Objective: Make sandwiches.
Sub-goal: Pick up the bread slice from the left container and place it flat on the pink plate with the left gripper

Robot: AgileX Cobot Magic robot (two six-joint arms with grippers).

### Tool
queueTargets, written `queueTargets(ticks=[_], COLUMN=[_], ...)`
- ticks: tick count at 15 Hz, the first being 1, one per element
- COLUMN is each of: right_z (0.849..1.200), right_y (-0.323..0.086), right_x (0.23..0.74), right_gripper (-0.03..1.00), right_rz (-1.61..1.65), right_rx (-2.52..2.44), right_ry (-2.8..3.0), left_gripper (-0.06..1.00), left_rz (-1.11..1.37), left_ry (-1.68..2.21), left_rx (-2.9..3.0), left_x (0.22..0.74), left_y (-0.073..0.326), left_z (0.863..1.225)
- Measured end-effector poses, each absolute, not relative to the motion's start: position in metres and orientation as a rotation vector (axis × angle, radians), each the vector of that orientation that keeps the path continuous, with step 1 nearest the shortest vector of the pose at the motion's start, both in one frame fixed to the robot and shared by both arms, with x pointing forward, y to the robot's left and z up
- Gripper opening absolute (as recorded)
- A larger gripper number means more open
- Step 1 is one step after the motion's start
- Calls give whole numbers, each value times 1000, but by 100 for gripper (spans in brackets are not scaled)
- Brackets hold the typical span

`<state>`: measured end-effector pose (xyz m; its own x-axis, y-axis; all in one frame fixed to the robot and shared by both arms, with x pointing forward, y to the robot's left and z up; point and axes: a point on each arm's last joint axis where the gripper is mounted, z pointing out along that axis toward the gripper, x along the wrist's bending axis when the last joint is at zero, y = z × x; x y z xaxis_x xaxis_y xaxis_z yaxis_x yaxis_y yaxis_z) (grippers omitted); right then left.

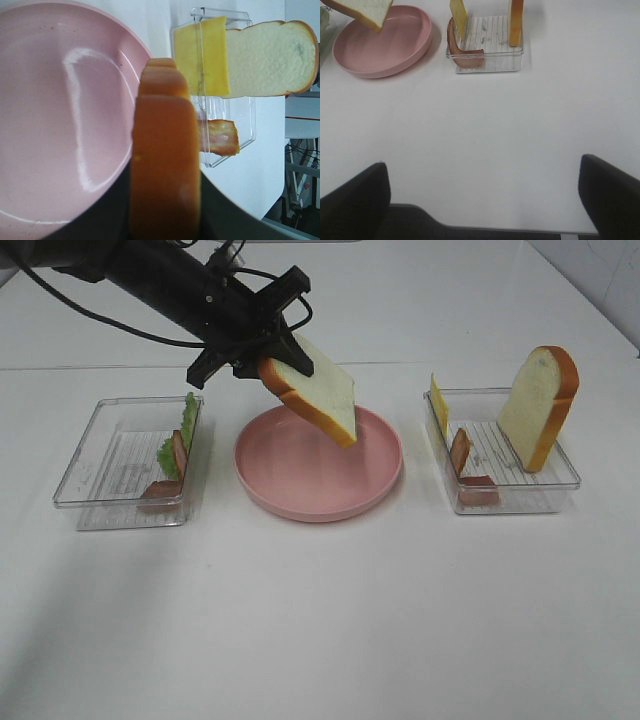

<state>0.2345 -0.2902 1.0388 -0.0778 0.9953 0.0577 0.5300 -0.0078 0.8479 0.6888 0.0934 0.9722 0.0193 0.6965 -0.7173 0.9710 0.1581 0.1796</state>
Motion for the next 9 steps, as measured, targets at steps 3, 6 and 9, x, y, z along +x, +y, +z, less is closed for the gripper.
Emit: queueTargets(ticks=[3,6,9], right_z=[1039,1039,1039], right_y=[-290,-290,-290], right_x=[234,234,234], right_gripper=[98,98,98], right_rz=[986,986,986], right_rx=[1593,1593,1593], right_ry=[1668,1668,1668], left_gripper=[19,19,19], left_rz=[-512,-518,-536], left_ry=[1681,1681,1704], left_rx=[1615,1592,1570], left_x=[689,692,696], left_y=[93,101,109], left_z=[975,977,972])
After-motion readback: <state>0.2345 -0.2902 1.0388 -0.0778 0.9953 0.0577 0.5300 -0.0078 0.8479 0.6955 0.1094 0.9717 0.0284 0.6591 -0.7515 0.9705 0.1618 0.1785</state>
